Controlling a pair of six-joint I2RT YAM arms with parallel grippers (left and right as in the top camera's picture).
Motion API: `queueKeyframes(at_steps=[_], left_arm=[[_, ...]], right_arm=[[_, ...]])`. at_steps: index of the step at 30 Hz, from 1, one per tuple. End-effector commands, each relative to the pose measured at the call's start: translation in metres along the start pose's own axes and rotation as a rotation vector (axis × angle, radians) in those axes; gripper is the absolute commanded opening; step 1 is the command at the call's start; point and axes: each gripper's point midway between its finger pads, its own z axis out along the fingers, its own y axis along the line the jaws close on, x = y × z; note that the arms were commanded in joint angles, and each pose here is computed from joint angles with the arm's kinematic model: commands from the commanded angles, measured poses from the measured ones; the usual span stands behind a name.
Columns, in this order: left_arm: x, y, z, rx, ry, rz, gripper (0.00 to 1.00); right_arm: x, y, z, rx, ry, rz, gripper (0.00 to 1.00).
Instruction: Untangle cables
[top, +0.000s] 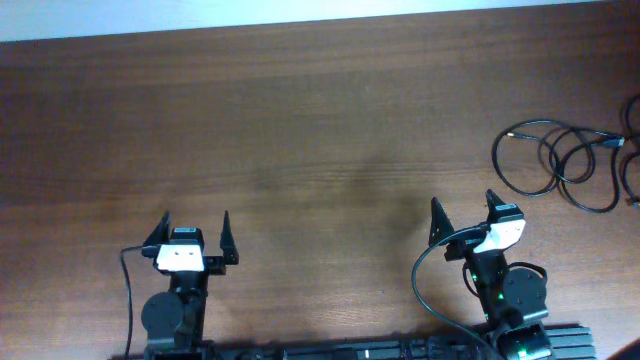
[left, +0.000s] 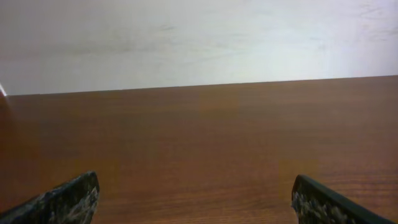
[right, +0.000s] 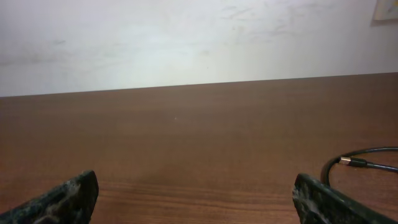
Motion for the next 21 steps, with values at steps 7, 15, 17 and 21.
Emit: queueKeyframes(at_steps=[7, 15, 17, 21], left_arm=[[0.0012, 0.0046, -0.0005, -0.025, 0.002, -0.018, 0.99], [0.0012, 0.0046, -0.0005, -0.026, 0.002, -0.017, 0.99], [0.0012, 0.0046, -0.0005, -0.026, 0.002, -0.017, 0.99], [0.0012, 0.0046, -0.0005, -0.026, 0.002, -0.018, 0.99]], right_arm=[[0.0029, -0.0008, 0.0001, 0.006, 0.002, 0.000, 0.99], [0.0029, -0.0008, 0.0001, 0.006, 0.002, 0.000, 0.99], [0.0029, -0.0008, 0.0001, 0.006, 0.002, 0.000, 0.99], [0.0029, -0.0008, 0.0001, 0.006, 0.002, 0.000, 0.99]])
